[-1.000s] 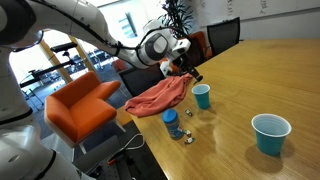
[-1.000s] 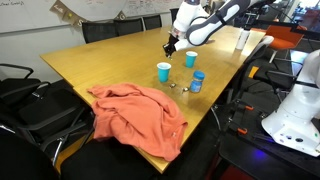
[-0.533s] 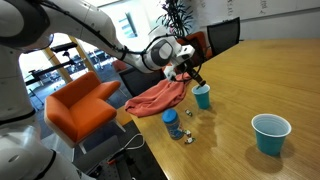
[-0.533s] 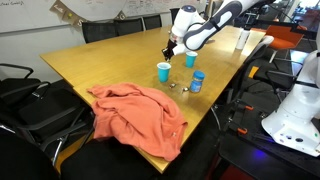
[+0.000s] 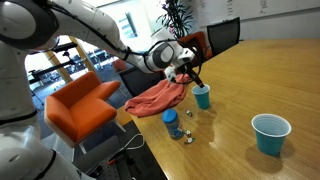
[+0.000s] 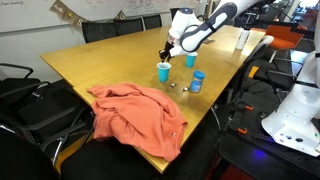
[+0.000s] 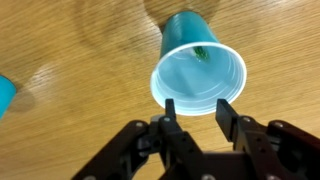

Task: Take the left sweet and put it in the left blue cup

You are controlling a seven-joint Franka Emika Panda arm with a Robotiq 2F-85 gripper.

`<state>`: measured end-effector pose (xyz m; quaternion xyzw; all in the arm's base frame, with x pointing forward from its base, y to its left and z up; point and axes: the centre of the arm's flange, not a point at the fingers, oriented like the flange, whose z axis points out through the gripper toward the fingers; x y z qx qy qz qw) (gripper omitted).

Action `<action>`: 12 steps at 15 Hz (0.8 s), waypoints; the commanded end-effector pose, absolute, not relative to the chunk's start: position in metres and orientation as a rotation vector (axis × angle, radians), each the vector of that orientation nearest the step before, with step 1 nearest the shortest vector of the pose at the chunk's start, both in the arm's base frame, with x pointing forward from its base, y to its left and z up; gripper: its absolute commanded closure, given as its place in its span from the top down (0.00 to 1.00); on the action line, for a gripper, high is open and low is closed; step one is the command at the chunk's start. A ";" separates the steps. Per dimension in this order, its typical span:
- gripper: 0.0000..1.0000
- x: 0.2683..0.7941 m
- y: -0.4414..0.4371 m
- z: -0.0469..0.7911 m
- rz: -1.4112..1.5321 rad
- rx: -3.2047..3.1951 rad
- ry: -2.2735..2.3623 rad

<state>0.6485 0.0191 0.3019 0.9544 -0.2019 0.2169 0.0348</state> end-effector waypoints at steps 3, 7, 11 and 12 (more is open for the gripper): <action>0.92 0.622 0.037 0.333 0.706 2.970 -0.618; 1.00 0.578 0.045 0.368 0.638 3.020 -0.620; 1.00 0.534 0.039 0.386 0.522 3.002 -0.686; 1.00 0.525 0.035 0.389 0.501 3.004 -0.702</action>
